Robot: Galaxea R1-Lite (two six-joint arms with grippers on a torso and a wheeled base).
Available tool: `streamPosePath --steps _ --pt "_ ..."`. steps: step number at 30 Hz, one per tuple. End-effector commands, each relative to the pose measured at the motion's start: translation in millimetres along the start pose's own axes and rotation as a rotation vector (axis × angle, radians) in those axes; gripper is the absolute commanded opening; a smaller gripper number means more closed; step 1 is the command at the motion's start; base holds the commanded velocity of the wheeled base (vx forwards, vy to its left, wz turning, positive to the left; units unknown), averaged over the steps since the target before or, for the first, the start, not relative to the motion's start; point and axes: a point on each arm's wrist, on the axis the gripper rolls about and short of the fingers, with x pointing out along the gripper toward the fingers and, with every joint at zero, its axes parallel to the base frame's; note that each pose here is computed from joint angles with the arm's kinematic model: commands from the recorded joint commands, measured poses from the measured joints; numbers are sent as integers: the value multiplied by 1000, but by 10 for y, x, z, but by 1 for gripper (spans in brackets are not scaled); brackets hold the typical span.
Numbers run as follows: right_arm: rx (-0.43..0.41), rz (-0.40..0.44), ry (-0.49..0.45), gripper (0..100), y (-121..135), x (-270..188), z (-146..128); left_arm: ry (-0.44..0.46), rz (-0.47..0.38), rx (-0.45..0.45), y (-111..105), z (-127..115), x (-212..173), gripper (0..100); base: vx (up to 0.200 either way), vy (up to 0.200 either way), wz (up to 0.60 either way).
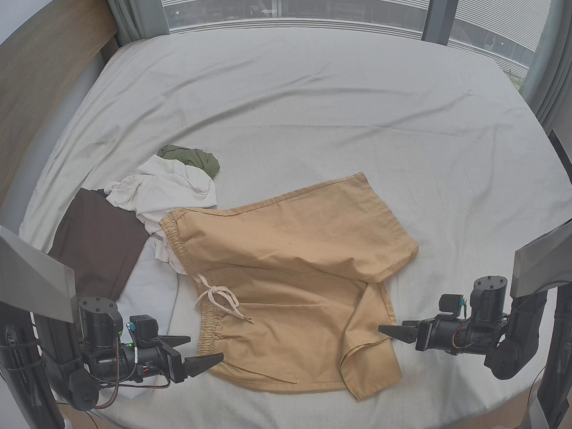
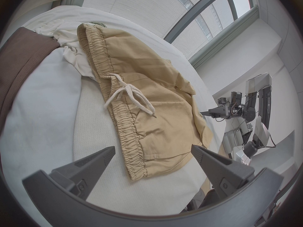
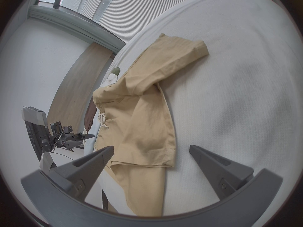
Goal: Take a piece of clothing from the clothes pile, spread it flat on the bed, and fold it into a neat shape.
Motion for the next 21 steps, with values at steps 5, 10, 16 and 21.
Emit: streamPosePath --steps 5,10,16,21 --pt "15 1 30 100 -36 68 -63 13 2 -7 -8 -28 -21 100 0 0 0" --pt "32 16 33 0 -9 94 -60 15 1 -7 -11 -30 -20 100 0 0 0" --pt "35 10 14 0 -36 84 -22 16 1 -8 -8 -34 -16 100 0 0 0" --pt "27 -15 -72 0 -91 -62 155 18 1 -9 -5 -36 -11 100 0 0 0"
